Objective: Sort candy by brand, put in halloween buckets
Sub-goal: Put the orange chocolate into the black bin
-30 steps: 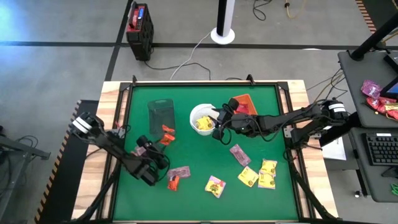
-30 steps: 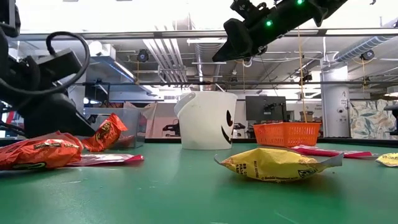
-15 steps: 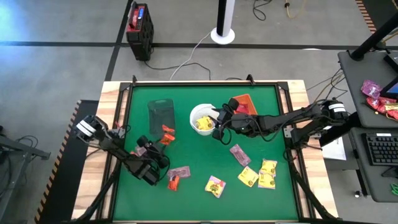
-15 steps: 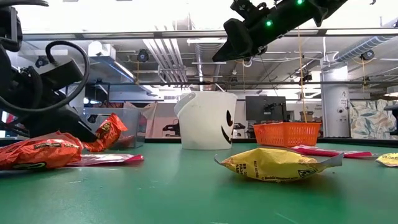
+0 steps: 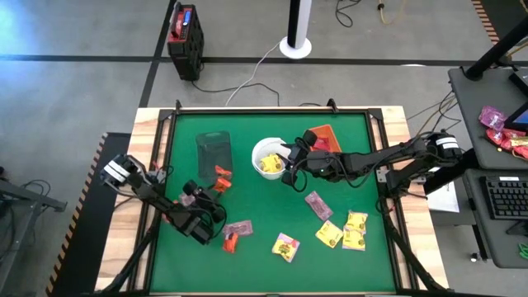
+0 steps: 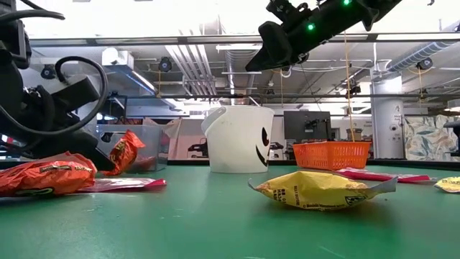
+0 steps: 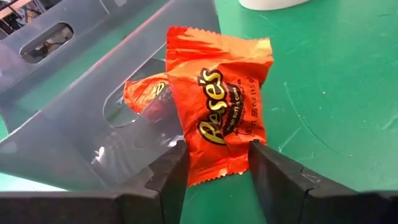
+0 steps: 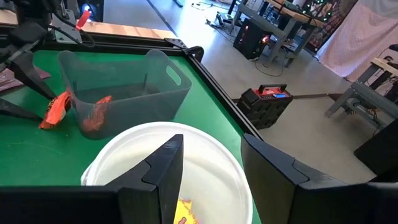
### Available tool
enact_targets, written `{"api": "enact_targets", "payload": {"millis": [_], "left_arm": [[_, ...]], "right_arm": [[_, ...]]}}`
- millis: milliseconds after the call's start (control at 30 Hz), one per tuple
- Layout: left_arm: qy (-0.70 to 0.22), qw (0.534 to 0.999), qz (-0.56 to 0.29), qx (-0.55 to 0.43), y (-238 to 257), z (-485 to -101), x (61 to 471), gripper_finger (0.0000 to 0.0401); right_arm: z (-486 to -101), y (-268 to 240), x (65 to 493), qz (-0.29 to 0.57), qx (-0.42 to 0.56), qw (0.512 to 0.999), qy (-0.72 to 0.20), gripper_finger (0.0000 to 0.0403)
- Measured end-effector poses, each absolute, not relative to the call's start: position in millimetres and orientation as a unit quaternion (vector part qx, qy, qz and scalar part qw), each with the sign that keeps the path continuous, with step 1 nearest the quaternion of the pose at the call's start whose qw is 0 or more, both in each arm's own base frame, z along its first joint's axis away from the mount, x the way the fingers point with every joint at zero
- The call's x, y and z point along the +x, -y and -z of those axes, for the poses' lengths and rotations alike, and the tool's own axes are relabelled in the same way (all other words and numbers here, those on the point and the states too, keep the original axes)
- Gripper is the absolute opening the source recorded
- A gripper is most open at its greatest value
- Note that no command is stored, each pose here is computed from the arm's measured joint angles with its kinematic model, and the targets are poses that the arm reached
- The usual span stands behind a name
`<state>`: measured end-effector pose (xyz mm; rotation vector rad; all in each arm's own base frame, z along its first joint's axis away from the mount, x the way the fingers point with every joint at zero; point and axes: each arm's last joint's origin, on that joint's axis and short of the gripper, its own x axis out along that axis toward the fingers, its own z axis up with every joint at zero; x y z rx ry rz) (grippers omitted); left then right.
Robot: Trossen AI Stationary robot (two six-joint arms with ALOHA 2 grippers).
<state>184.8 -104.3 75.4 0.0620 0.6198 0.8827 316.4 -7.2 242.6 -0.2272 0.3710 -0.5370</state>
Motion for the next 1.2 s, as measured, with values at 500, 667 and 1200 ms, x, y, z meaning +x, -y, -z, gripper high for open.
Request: {"api": "enact_targets", "payload": {"millis": [500, 667, 1200], "left_arm": [[-0.291, 0.861, -0.417, 0.018, 102.9, -72.2, 183.0, 0.0007], [-0.304, 0.869, -0.386, 0.053, 111.3, -77.8, 183.3, 0.0001], [-0.310, 0.896, -0.309, 0.078, 126.3, -120.7, 183.7, 0.0000]], "right_arm": [[-242.6, 7.2, 316.4, 0.263, -0.111, 0.941, -0.182, 0.0155], [-242.5, 7.2, 316.4, 0.263, -0.112, 0.941, -0.182, 0.0155], [-242.0, 7.2, 316.2, 0.263, -0.112, 0.940, -0.185, 0.0155]]}}
